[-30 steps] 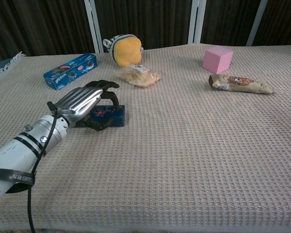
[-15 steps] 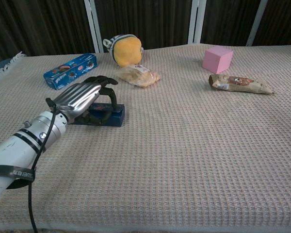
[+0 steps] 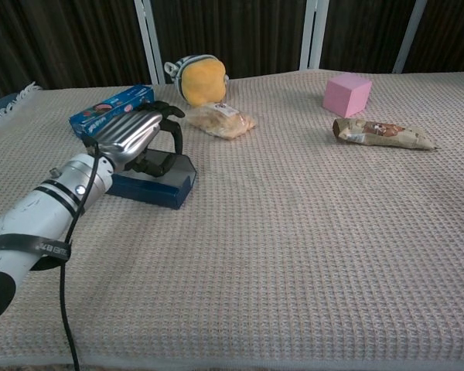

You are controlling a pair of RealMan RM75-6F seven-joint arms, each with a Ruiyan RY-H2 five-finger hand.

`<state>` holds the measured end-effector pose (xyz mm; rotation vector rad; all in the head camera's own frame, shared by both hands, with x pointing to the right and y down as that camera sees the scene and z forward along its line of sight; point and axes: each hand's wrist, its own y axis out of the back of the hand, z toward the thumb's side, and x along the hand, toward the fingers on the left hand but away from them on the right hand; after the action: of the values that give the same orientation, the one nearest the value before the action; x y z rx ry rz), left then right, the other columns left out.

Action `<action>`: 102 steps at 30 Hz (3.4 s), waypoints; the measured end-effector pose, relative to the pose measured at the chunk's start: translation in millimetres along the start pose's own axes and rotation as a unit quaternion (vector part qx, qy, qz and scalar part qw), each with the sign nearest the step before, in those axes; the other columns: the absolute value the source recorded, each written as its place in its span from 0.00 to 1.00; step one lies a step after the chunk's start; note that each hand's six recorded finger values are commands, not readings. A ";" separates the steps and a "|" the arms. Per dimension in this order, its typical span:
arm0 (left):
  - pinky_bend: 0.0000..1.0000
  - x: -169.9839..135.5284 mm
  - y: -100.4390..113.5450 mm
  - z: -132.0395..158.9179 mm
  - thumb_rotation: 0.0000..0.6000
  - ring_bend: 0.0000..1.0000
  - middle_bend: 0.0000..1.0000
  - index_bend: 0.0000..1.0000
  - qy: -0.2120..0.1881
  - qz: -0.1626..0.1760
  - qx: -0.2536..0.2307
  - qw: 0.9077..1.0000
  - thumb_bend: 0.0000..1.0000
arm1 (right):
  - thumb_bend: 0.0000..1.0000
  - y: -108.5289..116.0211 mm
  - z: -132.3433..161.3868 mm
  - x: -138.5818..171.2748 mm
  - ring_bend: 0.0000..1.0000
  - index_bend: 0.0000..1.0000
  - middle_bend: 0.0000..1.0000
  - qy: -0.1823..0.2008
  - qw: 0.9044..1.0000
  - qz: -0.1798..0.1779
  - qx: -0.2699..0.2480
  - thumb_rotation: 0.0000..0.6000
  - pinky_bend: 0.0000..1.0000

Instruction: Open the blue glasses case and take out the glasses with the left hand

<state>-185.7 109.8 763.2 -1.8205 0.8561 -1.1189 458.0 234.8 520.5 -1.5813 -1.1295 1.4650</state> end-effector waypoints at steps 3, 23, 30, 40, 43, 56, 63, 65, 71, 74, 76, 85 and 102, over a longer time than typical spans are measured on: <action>0.00 12.7 1.9 1.9 1.00 0.00 0.13 0.52 0.008 -0.001 0.004 1.000 0.46 | 0.13 1.5 -1.1 -0.2 0.00 0.00 0.00 -0.001 1.000 -0.001 -0.003 1.00 0.00; 0.00 -1.7 28.9 1.0 1.00 0.00 0.10 0.42 -0.028 0.011 -0.009 1.000 0.78 | 0.13 1.3 0.5 0.5 0.00 0.00 0.00 0.006 1.000 0.003 -0.005 1.00 0.00; 0.00 -24.5 41.2 -22.6 1.00 0.00 0.07 0.40 -0.018 -0.030 0.039 0.999 0.79 | 0.13 -2.6 6.8 2.1 0.00 0.00 0.00 0.017 1.000 0.008 -0.003 1.00 0.00; 0.00 -41.2 22.6 -58.1 1.00 0.00 0.07 0.39 0.029 -0.089 0.061 0.994 0.76 | 0.13 -1.6 6.3 2.0 0.00 0.00 0.00 0.016 1.000 0.007 -0.005 1.00 0.00; 0.00 -43.4 20.0 -66.5 1.00 0.00 0.07 0.39 0.035 -0.095 0.068 0.993 0.76 | 0.13 -1.8 6.3 1.9 0.00 0.00 0.00 0.016 1.000 0.007 -0.005 1.00 0.00; 0.00 -51.5 14.3 -83.4 1.00 0.00 0.07 0.43 0.045 -0.107 0.090 0.989 0.75 | 0.13 -2.6 6.9 0.9 0.00 0.00 0.00 0.014 1.000 0.007 -0.003 1.00 0.00; 0.00 -65.6 15.5 -91.2 1.00 0.00 0.08 0.49 0.037 -0.108 0.112 0.987 0.75 | 0.13 -3.6 8.3 0.6 0.00 0.00 0.00 0.016 1.000 0.008 -0.003 1.00 0.00; 0.00 -71.7 15.7 -93.4 1.00 0.00 0.08 0.50 0.034 -0.109 0.116 0.987 0.75 | 0.13 -3.7 8.4 0.7 0.00 0.00 0.00 0.016 1.000 0.008 -0.002 1.00 0.00; 0.00 -85.2 16.4 -92.8 1.00 0.00 0.08 0.50 0.024 -0.109 0.117 0.987 0.75 | 0.13 -5.0 9.8 1.0 0.00 0.00 0.00 0.018 1.000 0.010 -0.001 1.00 0.00; 0.00 -91.5 14.7 -91.1 1.00 0.00 0.08 0.51 0.019 -0.115 0.117 0.986 0.76 | 0.13 -5.5 10.5 1.3 0.00 0.00 0.00 0.018 1.000 0.010 0.000 1.00 0.00; 0.00 -96.2 13.8 -89.3 1.00 0.00 0.08 0.51 0.015 -0.119 0.117 0.986 0.76 | 0.13 -5.6 10.7 1.4 0.00 0.00 0.00 0.019 1.000 0.010 0.000 1.00 0.00; 0.00 -126.2 15.0 -70.2 1.00 0.00 0.07 0.52 -0.023 -0.127 0.107 0.986 0.76 | 0.13 -4.7 10.9 2.7 0.00 0.00 0.00 0.021 1.000 0.010 -0.002 1.00 0.00; 0.00 -165.4 13.3 -36.9 1.00 0.00 0.05 0.48 -0.067 -0.146 0.132 0.978 0.76 | 0.13 -0.1 11.6 8.9 0.00 0.00 0.00 0.031 0.999 0.005 -0.011 1.00 0.00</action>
<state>-283.3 234.4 701.3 -1.8088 0.3467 -1.2107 446.3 242.2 515.7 -1.6391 -1.1064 1.4045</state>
